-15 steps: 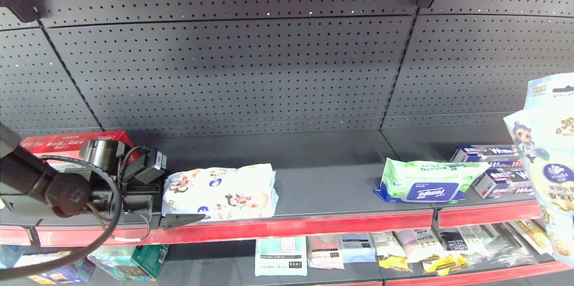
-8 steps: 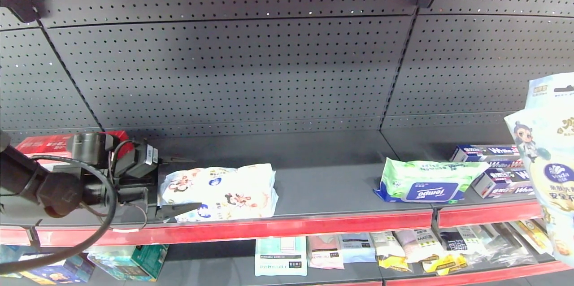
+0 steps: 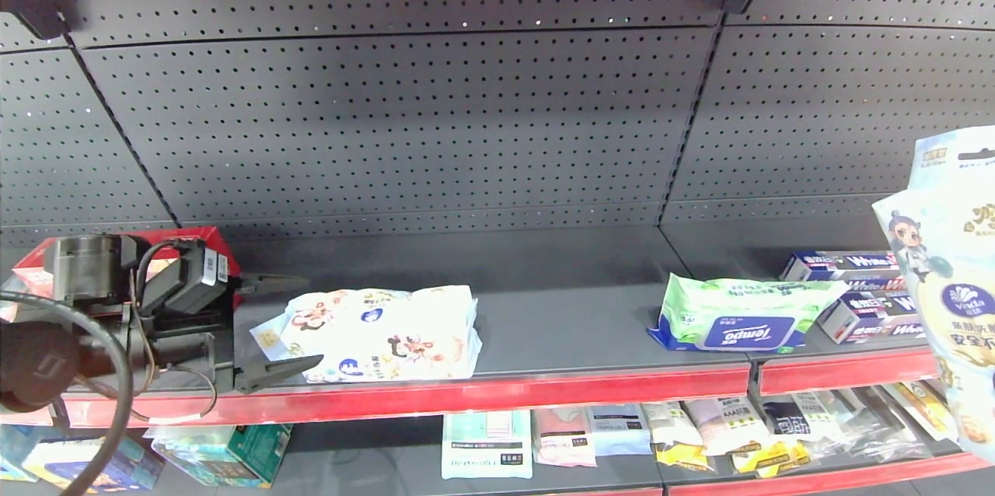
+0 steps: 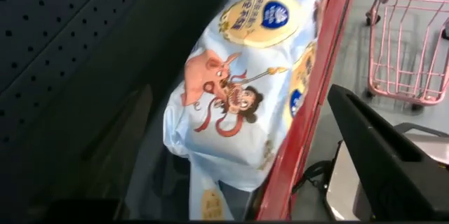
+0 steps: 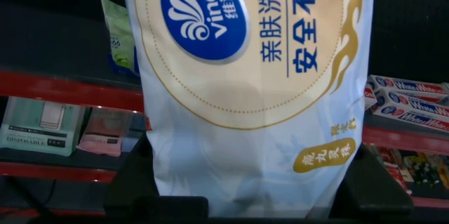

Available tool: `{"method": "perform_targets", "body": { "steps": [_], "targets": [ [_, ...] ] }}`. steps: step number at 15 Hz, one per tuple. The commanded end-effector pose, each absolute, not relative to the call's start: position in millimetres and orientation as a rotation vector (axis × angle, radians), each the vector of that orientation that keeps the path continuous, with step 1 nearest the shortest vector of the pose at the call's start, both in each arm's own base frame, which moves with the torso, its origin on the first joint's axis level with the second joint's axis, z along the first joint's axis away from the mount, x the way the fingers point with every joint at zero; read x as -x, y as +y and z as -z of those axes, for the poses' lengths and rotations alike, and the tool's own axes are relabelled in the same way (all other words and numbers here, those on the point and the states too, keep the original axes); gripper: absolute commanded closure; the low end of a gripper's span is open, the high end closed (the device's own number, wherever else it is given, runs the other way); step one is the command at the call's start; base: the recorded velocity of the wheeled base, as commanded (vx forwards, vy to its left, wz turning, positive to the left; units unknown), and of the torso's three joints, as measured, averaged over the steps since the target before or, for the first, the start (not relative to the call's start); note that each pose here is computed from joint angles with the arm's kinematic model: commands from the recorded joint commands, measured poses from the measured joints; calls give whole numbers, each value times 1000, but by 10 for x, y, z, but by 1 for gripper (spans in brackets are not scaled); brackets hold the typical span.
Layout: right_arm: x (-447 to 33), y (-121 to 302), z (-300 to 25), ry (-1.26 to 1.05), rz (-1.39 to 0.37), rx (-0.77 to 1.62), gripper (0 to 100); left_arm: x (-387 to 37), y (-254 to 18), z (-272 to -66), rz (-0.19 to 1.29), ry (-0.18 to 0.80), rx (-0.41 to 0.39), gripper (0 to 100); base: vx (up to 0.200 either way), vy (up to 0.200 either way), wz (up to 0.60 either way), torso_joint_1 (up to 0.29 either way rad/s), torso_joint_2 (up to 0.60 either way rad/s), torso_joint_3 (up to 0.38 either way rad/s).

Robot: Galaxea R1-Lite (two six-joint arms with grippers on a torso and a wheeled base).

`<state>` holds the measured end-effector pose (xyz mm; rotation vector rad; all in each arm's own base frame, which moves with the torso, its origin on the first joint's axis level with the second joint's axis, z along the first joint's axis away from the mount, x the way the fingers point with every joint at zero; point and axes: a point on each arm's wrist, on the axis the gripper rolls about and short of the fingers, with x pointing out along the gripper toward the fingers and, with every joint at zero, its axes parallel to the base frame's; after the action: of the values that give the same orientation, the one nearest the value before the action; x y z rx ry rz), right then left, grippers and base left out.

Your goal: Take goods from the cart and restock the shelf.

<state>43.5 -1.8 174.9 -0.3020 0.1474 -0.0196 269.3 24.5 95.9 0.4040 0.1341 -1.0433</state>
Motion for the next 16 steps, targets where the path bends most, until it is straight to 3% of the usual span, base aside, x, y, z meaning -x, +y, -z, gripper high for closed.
{"method": "perform_targets", "body": {
  "steps": [1,4,12,16],
  "targets": [
    [-434,-17,-1748,146,18,302,100,-2476,213,-1203,1020,91,-415,0,0,0,0,0,0,0],
    [-431,-16,-1749,144,15,302,100,-2179,221,-1522,929,84,-351,0,0,0,0,0,0,0],
    [-426,-11,-1754,137,1,302,100,-1969,505,-1709,510,149,-192,0,0,0,0,0,0,0],
    [-414,-10,-1775,125,1,302,100,-2047,475,-1737,159,139,-135,0,0,0,0,0,0,0]
  ]
}}
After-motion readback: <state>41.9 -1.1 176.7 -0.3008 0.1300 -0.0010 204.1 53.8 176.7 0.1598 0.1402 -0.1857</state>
